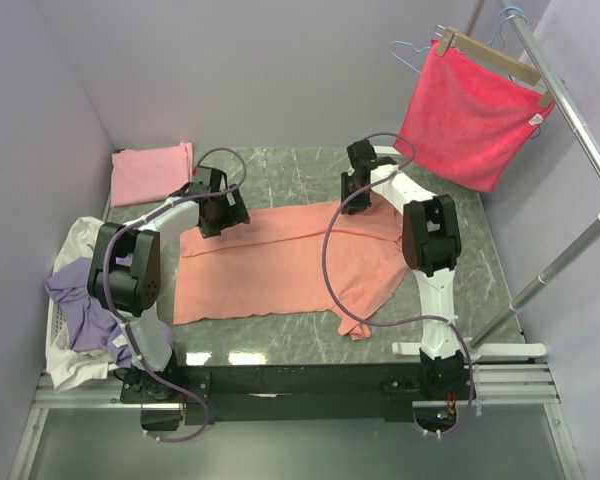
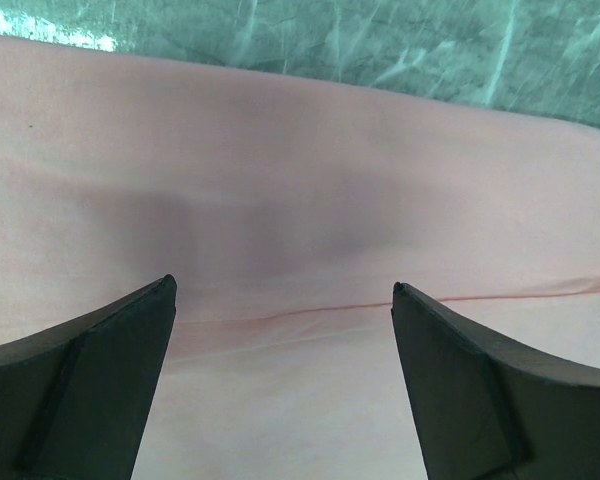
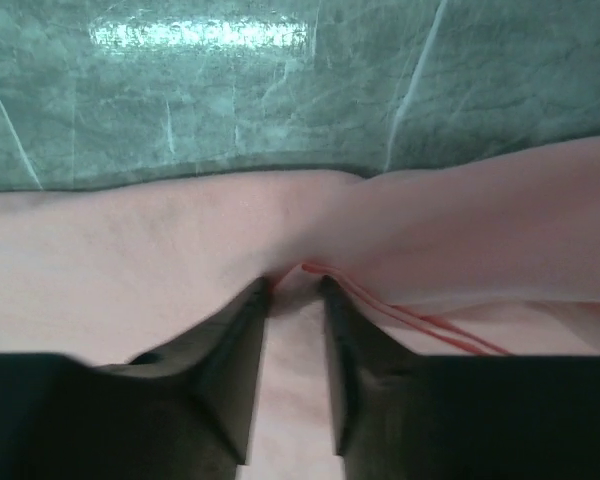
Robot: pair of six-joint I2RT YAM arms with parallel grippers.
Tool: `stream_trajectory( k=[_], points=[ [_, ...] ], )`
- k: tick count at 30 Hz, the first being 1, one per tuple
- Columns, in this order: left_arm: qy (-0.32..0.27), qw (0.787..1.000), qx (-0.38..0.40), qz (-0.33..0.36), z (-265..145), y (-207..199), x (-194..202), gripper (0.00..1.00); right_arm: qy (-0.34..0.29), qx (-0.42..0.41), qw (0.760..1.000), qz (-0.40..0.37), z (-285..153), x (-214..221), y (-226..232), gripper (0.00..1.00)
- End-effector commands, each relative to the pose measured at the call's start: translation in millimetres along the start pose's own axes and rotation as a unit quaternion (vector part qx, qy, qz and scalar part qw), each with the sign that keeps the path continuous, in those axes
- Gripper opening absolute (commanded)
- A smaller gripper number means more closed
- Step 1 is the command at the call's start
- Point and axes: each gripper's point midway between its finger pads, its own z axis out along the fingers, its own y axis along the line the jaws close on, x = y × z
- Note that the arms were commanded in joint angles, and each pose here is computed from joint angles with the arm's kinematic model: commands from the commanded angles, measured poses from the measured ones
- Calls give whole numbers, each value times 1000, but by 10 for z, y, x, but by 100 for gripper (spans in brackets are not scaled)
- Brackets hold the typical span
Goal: Fold and stack the t-shirts
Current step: Fold the flattened tshirt in 1/3 of the way
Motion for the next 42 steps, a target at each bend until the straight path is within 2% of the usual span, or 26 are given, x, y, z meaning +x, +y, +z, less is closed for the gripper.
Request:
stream_trajectory(
  k=[1,2,6,8,20,26,30,34,37,40,42],
  points=[
    [7,1000,8,11,64,-30,37,94,-9,30,999,-15,-78,-60,-42,28],
    [8,1000,7,11,71,-28,44,94,-10,31,999,-15,-81,-70,-53,22],
    [8,1000,2,12,85,-6,46,94,-21,48,998,-19,-160,-103,-73,10],
    [10,1000,-1,13,95,8,68,94,-23,49,998,-24,-197,-76,-60,0],
    [19,1000,0,14,158,32,133,93,-50,98,993,-35,-782,289,102,2],
    [24,1000,3,17,204,43,163,94,-41,95,995,-10,-920,771,193,5],
    [29,999,7,18,225,32,183,93,0,102,995,7,-880,1288,178,4],
    [35,999,7,18,260,45,223,93,15,75,997,5,-935,1612,295,54],
    [37,999,6,18,277,52,233,93,-14,77,997,1,-1108,1580,306,56],
    [35,999,7,18,271,46,225,93,-77,108,991,8,-1346,1322,149,62],
    [34,999,10,17,259,32,215,93,-107,113,988,26,-1425,1088,-3,61]
  ],
)
